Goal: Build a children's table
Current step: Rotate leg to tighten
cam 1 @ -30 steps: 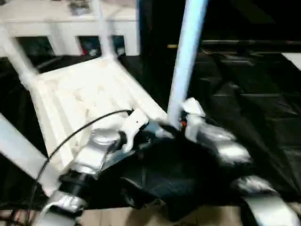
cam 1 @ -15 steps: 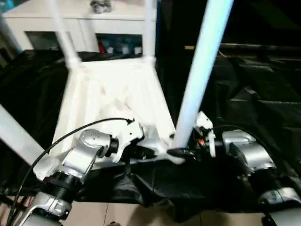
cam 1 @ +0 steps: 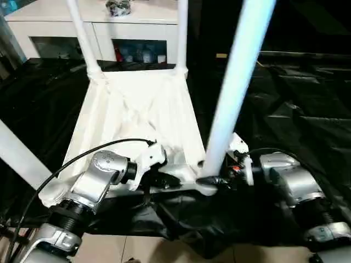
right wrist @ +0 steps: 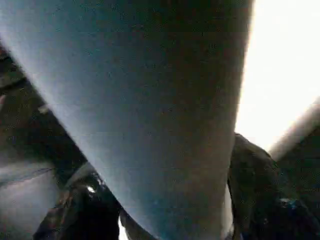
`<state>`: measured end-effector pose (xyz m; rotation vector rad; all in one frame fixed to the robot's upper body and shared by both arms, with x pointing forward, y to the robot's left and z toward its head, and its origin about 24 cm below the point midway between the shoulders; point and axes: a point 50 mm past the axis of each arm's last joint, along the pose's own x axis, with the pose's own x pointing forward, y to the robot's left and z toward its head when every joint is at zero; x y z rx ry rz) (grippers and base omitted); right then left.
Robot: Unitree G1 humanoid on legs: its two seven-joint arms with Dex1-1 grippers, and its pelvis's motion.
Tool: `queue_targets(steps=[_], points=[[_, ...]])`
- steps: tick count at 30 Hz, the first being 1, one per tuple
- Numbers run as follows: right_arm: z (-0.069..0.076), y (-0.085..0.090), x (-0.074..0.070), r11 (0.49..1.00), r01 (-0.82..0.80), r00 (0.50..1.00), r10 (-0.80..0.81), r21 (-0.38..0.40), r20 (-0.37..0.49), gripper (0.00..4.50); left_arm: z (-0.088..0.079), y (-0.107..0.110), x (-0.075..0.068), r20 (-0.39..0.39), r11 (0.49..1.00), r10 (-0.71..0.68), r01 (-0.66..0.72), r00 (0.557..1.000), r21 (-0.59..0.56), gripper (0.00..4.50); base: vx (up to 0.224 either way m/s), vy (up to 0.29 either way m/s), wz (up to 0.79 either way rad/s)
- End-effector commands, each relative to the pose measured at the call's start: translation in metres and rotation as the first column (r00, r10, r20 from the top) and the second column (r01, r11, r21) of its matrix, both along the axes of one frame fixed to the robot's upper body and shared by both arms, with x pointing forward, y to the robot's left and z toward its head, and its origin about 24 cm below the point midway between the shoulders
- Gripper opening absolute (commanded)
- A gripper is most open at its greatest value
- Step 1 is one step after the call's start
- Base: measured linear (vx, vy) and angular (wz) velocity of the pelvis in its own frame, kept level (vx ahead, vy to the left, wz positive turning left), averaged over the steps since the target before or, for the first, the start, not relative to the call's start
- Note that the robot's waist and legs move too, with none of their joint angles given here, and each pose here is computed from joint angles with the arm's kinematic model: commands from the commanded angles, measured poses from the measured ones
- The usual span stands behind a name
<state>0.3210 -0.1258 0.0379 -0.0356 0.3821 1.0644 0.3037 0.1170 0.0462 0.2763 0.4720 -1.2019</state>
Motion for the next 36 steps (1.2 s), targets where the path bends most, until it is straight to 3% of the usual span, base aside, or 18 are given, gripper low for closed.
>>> queue_targets(steps=[1,6,9,11,14,17,21,25,30,36], points=[[-0.011,0.027,0.003,0.998,0.064,0.998,-0.065,-0.021,-0.025,2.53,0.01,-0.026,0.007,0.049,0.998,0.037,-0.034,0.998,-0.056,0.0,0.0,0.0,0.0],[-0.017,0.033,0.017,0.95,0.31,0.95,-0.311,-0.046,-0.032,2.5,0.011,-0.037,0.016,0.059,0.985,0.161,-0.157,0.985,-0.071,0.0,0.0,0.0,0.0],[-0.018,0.041,0.02,0.926,0.376,0.926,-0.377,-0.042,-0.025,2.5,0.012,-0.043,0.018,0.067,0.979,0.196,-0.19,0.978,-0.078,0.0,0.0,0.0,0.0],[-0.018,0.053,0.02,0.921,0.388,0.921,-0.388,-0.025,-0.022,3.06,0.012,-0.049,0.017,0.076,0.976,0.209,-0.203,0.975,-0.084,0.0,0.0,0.0,0.0],[-0.017,0.063,0.019,0.93,0.368,0.929,-0.368,0.01,-0.031,3.26,0.012,-0.054,0.015,0.078,0.978,0.192,-0.184,0.978,-0.095,0.0,0.0,0.0,0.0],[-0.015,0.066,0.016,0.957,0.29,0.957,-0.29,0.004,0.011,3.64,0.011,-0.052,0.012,0.082,0.984,0.16,-0.152,0.984,-0.095,0.0,0.0,0.0,0.0],[-0.014,0.065,0.012,0.982,0.191,0.981,-0.191,0.009,0.039,3.64,0.01,-0.049,0.01,0.083,0.987,0.136,-0.129,0.987,-0.093,0.0,0.0,0.0,0.0],[-0.009,0.057,0.001,0.999,-0.021,0.998,0.018,0.046,0.06,3.64,0.009,-0.039,0.006,0.075,0.995,0.062,-0.056,0.995,-0.078,0.0,0.0,0.0,0.0],[-0.003,0.043,-0.013,0.969,-0.231,0.973,0.229,0.085,0.026,3.64,0.009,-0.026,0.003,0.065,0.998,-0.013,0.017,0.998,-0.053,0.0,0.0,0.0,0.0],[0.001,0.026,-0.029,0.899,-0.427,0.9,0.433,0.092,-0.05,3.14,0.012,-0.016,-0.004,0.036,0.988,-0.139,0.141,0.99,-0.056,0.0,0.0,0.0,0.0]])
